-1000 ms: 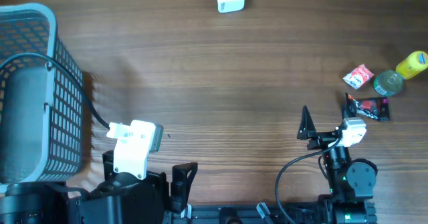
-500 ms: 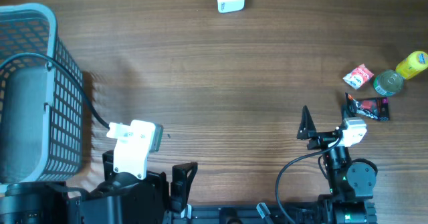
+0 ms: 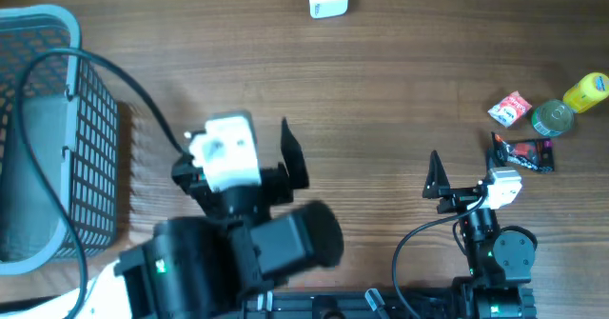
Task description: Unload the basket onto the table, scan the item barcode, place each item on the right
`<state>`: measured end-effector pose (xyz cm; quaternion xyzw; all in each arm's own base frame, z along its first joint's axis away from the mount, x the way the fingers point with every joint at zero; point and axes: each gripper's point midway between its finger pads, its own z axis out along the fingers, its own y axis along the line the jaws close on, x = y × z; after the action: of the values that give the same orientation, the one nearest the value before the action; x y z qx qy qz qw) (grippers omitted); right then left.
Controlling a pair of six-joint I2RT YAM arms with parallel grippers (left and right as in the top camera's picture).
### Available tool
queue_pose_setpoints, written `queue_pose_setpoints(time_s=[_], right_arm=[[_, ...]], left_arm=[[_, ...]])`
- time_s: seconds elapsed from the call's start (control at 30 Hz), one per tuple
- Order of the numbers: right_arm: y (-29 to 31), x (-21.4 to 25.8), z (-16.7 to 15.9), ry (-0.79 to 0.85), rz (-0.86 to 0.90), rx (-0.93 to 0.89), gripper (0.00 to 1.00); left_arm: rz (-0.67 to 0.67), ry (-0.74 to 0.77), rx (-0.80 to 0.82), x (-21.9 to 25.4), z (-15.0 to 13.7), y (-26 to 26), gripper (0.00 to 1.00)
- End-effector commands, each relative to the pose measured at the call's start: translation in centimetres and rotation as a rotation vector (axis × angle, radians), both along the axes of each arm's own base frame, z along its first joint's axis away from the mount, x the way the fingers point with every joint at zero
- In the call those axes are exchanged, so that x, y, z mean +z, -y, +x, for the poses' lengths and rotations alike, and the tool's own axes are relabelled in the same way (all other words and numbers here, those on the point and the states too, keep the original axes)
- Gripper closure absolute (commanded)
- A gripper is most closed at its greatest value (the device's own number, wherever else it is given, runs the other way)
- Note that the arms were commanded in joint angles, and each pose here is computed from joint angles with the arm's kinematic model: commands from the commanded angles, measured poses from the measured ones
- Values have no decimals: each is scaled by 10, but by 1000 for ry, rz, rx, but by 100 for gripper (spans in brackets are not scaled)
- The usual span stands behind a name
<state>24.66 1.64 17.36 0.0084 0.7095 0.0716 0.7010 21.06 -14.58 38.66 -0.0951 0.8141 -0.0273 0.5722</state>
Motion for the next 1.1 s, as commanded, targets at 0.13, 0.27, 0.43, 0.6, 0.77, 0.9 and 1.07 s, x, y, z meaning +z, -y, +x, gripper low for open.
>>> queue_pose_setpoints(time_s=[0.13, 0.27, 0.43, 0.6, 0.77, 0.9, 1.07], right_arm=[[1, 2, 0, 8, 20, -8, 0], [1, 2, 0, 8, 20, -7, 0], [1, 2, 0, 8, 20, -7, 0], [1, 2, 0, 8, 20, -7, 0], [1, 2, 0, 8, 20, -8, 0], [1, 2, 0, 8, 20, -8, 0], [1, 2, 0, 8, 20, -8, 0]], left_arm=[[-185, -39, 77, 13, 45, -28, 0], [-239, 43, 72, 42, 77, -48, 0], [-209, 196, -37, 86, 96, -72, 0], [-204, 256, -38, 65, 80, -102, 0], [-226, 329, -17, 14, 54, -127, 0], [-221, 370, 44, -46, 31, -149, 0], [-221, 410, 58, -114, 18, -158, 0]])
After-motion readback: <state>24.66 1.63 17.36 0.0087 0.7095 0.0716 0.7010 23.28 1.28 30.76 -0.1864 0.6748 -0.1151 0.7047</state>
